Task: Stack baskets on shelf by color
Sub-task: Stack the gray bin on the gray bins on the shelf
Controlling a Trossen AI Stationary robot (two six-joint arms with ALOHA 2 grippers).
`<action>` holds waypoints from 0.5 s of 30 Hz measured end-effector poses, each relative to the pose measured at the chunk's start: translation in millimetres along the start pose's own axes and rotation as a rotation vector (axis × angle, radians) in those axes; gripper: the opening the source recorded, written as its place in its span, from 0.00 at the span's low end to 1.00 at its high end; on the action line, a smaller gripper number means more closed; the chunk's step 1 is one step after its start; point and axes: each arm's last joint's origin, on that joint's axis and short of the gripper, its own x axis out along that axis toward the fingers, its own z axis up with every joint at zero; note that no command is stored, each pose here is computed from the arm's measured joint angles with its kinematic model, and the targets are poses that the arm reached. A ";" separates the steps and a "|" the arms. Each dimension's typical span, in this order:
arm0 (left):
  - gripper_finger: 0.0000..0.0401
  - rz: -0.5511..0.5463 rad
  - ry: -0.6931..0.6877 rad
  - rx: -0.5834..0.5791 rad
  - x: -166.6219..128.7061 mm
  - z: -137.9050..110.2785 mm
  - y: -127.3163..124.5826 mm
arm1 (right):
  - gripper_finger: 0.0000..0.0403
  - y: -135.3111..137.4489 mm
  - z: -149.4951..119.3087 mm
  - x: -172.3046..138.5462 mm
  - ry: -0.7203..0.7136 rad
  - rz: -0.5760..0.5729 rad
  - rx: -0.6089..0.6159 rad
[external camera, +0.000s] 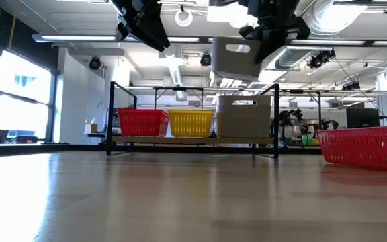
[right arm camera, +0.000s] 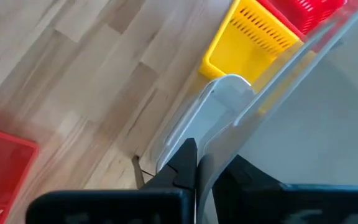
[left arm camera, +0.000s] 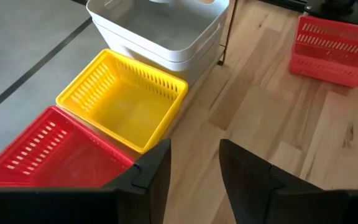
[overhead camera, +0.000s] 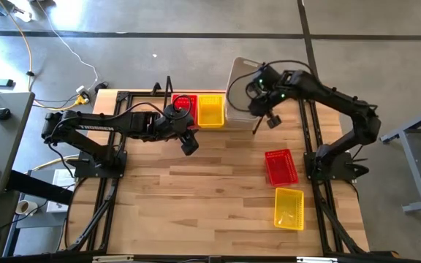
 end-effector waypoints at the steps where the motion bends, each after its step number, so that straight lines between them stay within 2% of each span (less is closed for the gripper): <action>1: 0.32 0.000 0.000 0.000 0.0 0.0 0.0 | 0.04 -2.0 -4.4 -1.0 -0.009 0.005 0.007; 5: 0.32 0.000 0.000 0.000 0.0 0.0 0.0 | 0.04 -5.2 -17.1 -3.8 -0.010 0.028 0.018; 12: 0.32 0.003 -0.001 0.000 0.0 0.0 0.1 | 0.04 -6.3 -22.8 -4.0 -0.020 0.052 0.007; 15: 0.32 0.008 -0.002 0.000 0.0 0.1 0.2 | 0.04 -10.1 -24.0 3.5 -0.031 0.072 0.053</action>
